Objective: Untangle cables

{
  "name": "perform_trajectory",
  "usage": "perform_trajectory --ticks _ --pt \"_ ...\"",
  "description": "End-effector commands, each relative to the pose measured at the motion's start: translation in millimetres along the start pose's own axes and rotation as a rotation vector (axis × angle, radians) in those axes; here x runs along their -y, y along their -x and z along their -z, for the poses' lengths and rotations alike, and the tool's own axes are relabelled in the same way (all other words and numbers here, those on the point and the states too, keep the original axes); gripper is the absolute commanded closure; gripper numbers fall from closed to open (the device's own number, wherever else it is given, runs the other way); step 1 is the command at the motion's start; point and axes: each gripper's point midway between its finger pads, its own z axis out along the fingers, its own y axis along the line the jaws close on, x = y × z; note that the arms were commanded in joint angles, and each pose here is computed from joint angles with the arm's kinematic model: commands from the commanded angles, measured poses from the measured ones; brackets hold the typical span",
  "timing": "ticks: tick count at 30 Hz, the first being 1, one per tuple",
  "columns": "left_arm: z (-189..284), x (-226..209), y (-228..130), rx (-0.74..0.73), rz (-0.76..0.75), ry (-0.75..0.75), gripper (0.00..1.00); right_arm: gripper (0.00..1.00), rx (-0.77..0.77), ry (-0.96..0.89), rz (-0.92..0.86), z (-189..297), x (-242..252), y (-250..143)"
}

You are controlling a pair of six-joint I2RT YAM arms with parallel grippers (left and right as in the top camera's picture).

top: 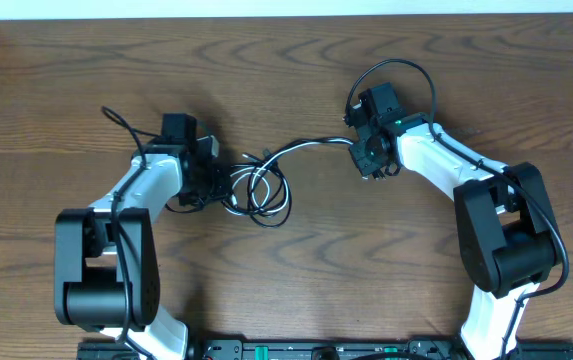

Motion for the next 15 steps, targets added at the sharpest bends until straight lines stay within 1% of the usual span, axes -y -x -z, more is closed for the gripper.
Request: perform_trajectory --ticks 1,4,8,10,13,15 --pt "-29.2 -26.3 -44.3 -0.155 0.038 0.084 0.57 0.96 -0.098 0.020 -0.012 -24.8 -6.5 -30.1" --pt "-23.7 -24.7 -46.0 -0.178 0.114 0.094 0.55 0.95 -0.098 0.020 -0.012 -24.8 -6.5 -30.1" --pt "-10.3 -17.7 -41.5 -0.205 0.149 0.091 0.55 0.95 -0.097 0.020 -0.012 -24.8 -6.5 -30.0" --pt "-2.8 -14.9 -40.5 -0.219 0.152 0.095 0.50 0.95 -0.098 0.020 -0.012 -24.8 -6.5 -30.1" --pt "5.1 -12.5 -42.9 -0.230 0.201 0.104 0.44 0.94 -0.099 0.020 -0.012 -24.8 -6.5 -30.3" --pt "6.6 -10.9 -46.7 -0.242 0.221 0.110 0.37 0.94 -0.099 0.020 -0.012 -24.8 -6.5 -30.3"
